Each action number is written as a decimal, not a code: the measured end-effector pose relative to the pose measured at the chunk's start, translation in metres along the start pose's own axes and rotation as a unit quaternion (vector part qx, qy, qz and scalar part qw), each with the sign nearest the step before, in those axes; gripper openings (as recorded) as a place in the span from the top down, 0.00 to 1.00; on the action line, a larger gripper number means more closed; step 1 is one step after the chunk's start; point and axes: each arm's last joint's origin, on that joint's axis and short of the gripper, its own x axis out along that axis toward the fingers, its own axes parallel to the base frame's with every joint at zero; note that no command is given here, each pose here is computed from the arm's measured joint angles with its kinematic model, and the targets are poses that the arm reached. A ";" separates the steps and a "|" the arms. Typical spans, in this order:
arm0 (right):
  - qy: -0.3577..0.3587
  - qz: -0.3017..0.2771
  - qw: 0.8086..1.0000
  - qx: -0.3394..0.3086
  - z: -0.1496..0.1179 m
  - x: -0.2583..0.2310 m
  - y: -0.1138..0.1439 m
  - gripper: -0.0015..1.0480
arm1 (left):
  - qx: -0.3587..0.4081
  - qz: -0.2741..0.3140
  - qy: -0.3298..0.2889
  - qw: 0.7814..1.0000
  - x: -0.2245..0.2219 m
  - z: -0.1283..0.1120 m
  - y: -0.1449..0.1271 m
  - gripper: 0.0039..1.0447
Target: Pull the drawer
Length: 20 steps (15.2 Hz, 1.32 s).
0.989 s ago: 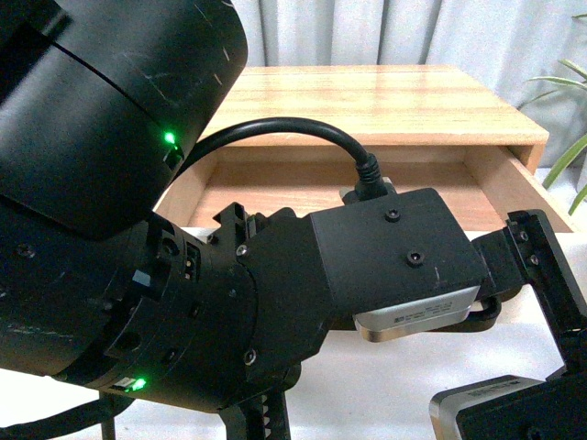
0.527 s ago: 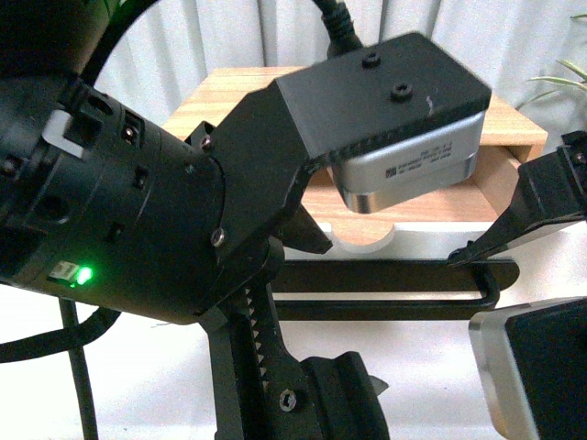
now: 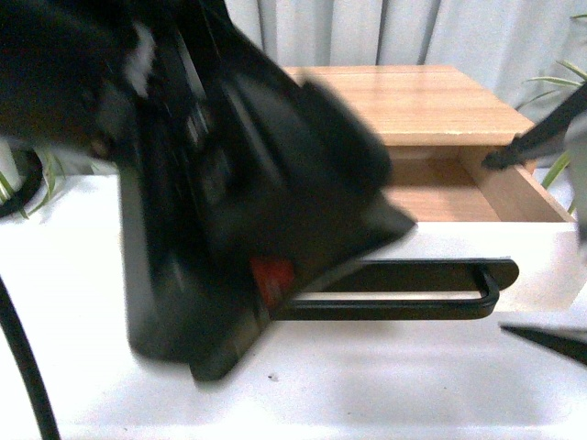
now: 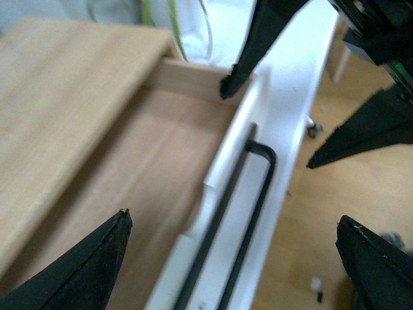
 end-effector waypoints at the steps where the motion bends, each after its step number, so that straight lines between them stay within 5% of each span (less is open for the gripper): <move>1: -0.008 -0.090 0.993 0.073 -0.009 -0.011 -0.024 0.06 | -0.055 0.103 -0.068 0.991 -0.028 0.007 0.030 0.06; 2: 0.035 -0.231 0.933 0.275 -0.031 -0.013 -0.055 0.06 | -0.261 0.315 -0.066 0.910 -0.057 -0.025 0.091 0.06; 3: 0.062 -0.283 0.839 0.461 -0.046 -0.021 -0.062 0.06 | -0.378 0.415 -0.046 0.826 -0.073 -0.056 0.107 0.06; 4: 0.062 -0.294 0.782 0.546 -0.053 -0.026 -0.060 0.06 | -0.408 0.445 -0.045 0.796 -0.081 -0.065 0.106 0.06; 6: 0.030 -0.312 0.681 0.662 -0.055 -0.034 -0.053 0.06 | -0.432 0.468 -0.042 0.770 -0.092 -0.075 0.094 0.06; 7: 0.021 -0.325 0.657 0.681 -0.054 -0.039 -0.050 0.06 | -0.425 0.477 -0.046 0.768 -0.097 -0.079 0.088 0.07; 8: -0.015 -0.368 0.657 0.658 -0.054 -0.040 -0.047 0.10 | -0.357 0.474 -0.111 0.798 -0.101 -0.086 0.079 0.17; 10: -0.029 -0.441 0.690 0.573 -0.049 -0.050 -0.012 0.33 | -0.263 0.488 -0.139 0.821 -0.109 -0.102 0.036 0.40; 15: -0.032 -0.461 0.711 0.529 -0.027 -0.079 0.045 0.91 | -0.240 0.489 -0.129 0.829 -0.106 -0.123 -0.014 0.97; 16: -0.025 -0.456 0.713 0.532 -0.028 -0.078 0.057 0.98 | -0.237 0.490 -0.133 0.828 -0.109 -0.124 -0.021 0.99; 20: -0.030 -0.460 0.713 0.529 -0.024 -0.084 0.081 0.98 | -0.239 0.489 -0.129 0.829 -0.113 -0.136 -0.044 0.99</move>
